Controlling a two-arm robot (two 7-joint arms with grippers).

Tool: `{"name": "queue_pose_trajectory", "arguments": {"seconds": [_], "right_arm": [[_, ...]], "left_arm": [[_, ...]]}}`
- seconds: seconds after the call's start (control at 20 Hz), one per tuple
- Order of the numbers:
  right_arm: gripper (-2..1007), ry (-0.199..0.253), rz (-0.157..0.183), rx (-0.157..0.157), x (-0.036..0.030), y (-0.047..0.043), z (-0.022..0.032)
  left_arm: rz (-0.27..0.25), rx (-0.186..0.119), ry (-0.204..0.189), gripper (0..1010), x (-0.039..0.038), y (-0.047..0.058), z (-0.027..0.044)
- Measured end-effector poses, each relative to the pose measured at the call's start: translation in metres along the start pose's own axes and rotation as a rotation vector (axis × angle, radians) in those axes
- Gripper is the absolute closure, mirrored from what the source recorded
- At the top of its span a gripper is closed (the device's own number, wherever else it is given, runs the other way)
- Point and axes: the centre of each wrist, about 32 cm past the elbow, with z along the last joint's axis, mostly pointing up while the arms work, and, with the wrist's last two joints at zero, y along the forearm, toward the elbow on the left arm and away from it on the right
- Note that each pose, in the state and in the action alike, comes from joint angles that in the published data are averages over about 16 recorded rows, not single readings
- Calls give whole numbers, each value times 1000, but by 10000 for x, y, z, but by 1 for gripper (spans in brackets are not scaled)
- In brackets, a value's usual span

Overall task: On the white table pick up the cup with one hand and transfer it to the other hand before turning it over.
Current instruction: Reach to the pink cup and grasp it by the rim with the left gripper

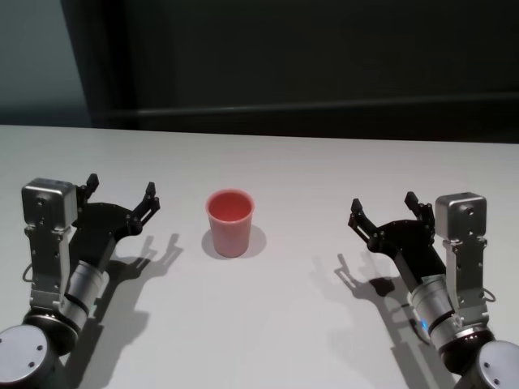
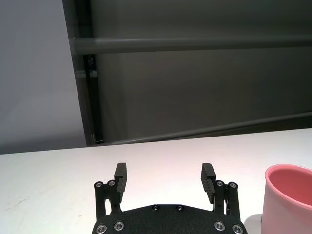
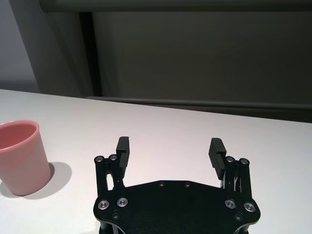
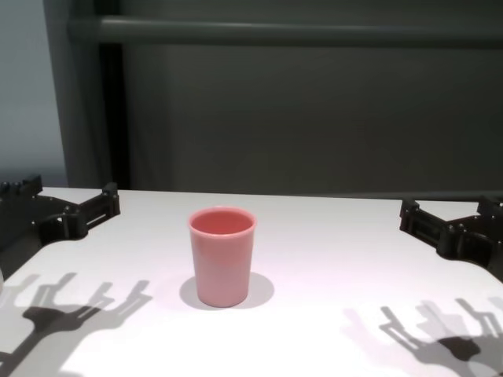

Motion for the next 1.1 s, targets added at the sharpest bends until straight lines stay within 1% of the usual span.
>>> {"name": "queue_pose_trajectory", "arguments": {"seconds": [0.75,0.95,1.1], "right_arm": [[3,0,0,0,0,0,0],[3,0,0,0,0,0,0],[3,0,0,0,0,0,0]], "left_arm": [[-4,-1,-2,7,3,0,3],[-17,-3,-17,7,30,-5,27],[-32,-4,-34,7,71,-10,60]]}}
